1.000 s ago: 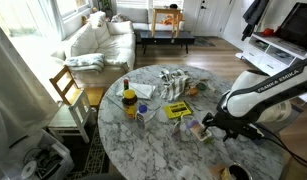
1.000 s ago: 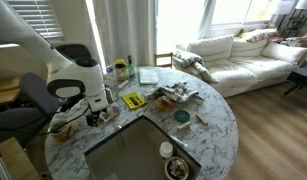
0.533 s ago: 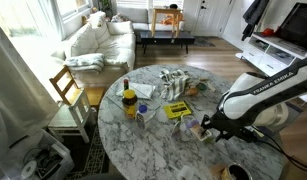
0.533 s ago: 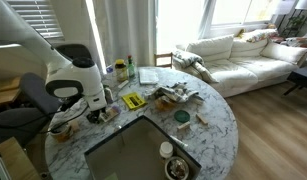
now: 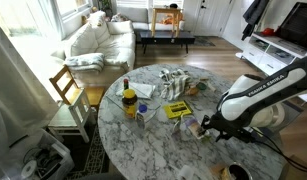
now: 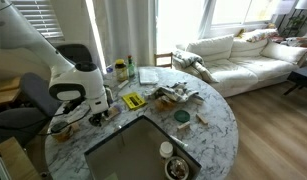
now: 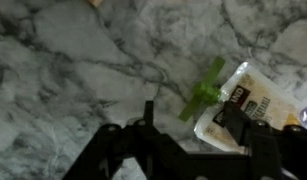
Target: Put the two sachets in an upright position
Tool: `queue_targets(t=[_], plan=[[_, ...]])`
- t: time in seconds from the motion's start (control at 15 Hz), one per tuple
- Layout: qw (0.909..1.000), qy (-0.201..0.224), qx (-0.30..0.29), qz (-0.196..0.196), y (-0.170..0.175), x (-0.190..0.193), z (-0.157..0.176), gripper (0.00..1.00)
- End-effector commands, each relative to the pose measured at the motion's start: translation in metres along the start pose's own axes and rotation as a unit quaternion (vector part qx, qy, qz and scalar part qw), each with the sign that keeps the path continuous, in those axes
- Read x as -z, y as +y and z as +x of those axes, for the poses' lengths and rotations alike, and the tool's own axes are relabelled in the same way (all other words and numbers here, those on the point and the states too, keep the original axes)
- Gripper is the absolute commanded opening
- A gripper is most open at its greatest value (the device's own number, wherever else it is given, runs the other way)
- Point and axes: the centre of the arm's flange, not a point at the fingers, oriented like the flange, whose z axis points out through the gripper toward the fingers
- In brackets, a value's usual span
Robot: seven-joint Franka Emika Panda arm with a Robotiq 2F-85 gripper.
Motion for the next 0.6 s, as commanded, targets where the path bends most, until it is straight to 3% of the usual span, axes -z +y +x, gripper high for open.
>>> queue_targets(t=[0.0, 0.07, 0.13, 0.2, 0.27, 0.4, 0.53], plan=[[1.0000, 0.001, -0.009, -0.002, -0.005, -0.014, 0.001, 0.74], [0.9999, 0.001, -0.010, -0.005, -0.005, -0.015, 0.001, 0.66], [0.9999, -0.001, -0.014, -0.005, -0.006, -0.014, 0.002, 0.73], [0.9999, 0.001, -0.016, -0.003, -0.007, -0.012, 0.002, 0.87], [0.9998, 0.005, -0.019, -0.003, -0.007, -0.008, 0.002, 0.93], [0.9995, 0.010, -0.028, -0.003, -0.005, -0.002, 0.004, 0.99], [0.9992, 0.009, -0.038, -0.001, -0.006, 0.002, 0.005, 1.00]])
